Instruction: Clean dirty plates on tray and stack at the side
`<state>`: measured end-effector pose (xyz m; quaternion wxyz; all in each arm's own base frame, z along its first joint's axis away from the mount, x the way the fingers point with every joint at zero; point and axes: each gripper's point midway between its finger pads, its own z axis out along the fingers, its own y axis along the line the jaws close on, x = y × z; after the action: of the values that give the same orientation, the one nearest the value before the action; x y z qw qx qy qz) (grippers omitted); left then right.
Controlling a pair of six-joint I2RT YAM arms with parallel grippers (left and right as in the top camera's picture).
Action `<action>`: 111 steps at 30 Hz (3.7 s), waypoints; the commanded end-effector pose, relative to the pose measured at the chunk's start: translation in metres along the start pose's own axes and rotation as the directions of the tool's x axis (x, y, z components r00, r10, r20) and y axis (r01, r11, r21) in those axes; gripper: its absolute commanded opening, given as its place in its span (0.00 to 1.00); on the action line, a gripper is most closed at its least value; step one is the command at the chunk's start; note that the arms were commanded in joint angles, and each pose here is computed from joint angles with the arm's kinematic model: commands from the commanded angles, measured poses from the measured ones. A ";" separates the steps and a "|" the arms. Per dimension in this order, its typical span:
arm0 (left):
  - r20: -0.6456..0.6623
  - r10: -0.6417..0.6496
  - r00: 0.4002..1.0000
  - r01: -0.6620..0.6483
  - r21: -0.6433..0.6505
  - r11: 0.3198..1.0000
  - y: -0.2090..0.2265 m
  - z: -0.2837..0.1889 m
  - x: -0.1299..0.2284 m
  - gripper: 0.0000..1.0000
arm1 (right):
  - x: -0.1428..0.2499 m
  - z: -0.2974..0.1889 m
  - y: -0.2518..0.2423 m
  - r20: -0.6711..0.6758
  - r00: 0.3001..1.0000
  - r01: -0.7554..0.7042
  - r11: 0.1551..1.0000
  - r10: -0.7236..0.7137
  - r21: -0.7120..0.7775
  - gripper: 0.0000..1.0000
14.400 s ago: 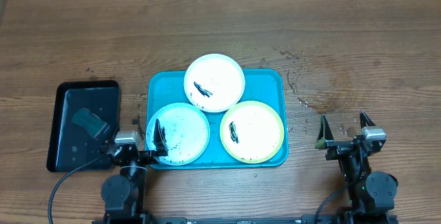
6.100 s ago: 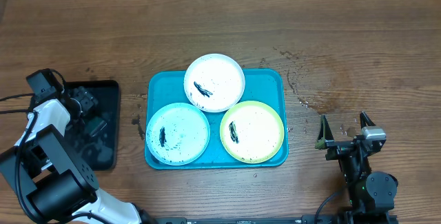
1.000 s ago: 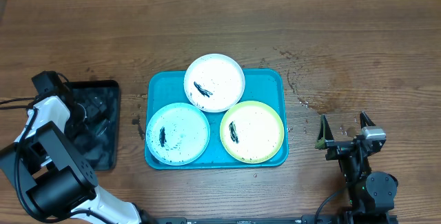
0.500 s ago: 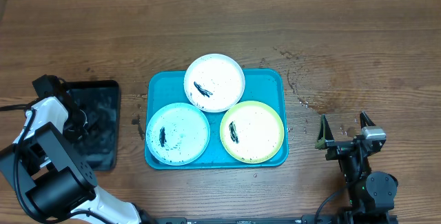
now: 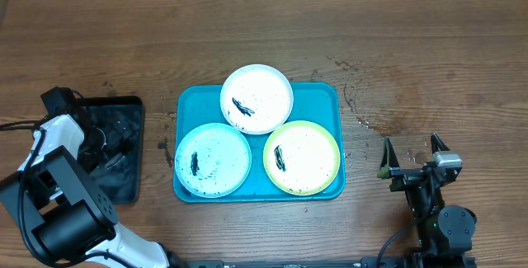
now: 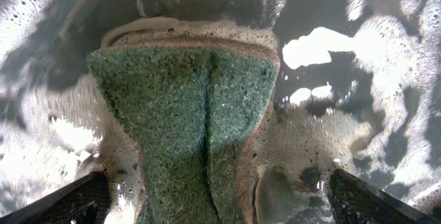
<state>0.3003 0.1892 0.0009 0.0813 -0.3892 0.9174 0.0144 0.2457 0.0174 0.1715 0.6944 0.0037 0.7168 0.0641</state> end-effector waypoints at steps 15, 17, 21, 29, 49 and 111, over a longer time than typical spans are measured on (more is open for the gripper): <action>-0.077 -0.017 0.997 0.017 -0.003 1.000 -0.001 -0.009 -0.001 0.04 | 0.002 0.000 -0.003 0.002 1.000 0.000 1.000 0.000 0.014 1.00; -0.079 -0.017 0.997 0.017 -0.001 1.000 -0.003 -0.026 -0.011 0.04 | 0.002 0.000 -0.003 0.002 1.000 0.000 1.000 0.000 0.013 1.00; -0.087 -0.018 0.996 0.019 0.008 1.000 -0.009 -0.061 -0.027 0.04 | 0.002 0.000 -0.003 0.002 1.000 0.000 1.000 0.000 0.014 1.00; -0.149 -0.089 0.985 0.110 0.135 0.985 -0.035 -0.095 -0.027 0.04 | 0.002 0.000 -0.003 0.002 1.000 0.000 1.000 0.000 0.013 1.00; -0.438 -0.306 0.845 0.480 0.372 0.794 -0.081 -0.124 -0.009 0.04 | 0.002 0.000 -0.003 0.002 1.000 0.000 1.000 0.000 0.014 1.00; -0.510 -0.353 0.785 0.597 0.466 0.653 -0.042 -0.142 -0.021 0.04 | 0.002 0.000 -0.003 0.002 1.000 0.000 1.000 0.000 0.014 1.00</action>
<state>0.3293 0.1513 0.1494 -0.0119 -0.6130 0.6737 -0.4127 0.2457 0.0173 0.1714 0.6942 0.0040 0.7169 0.0641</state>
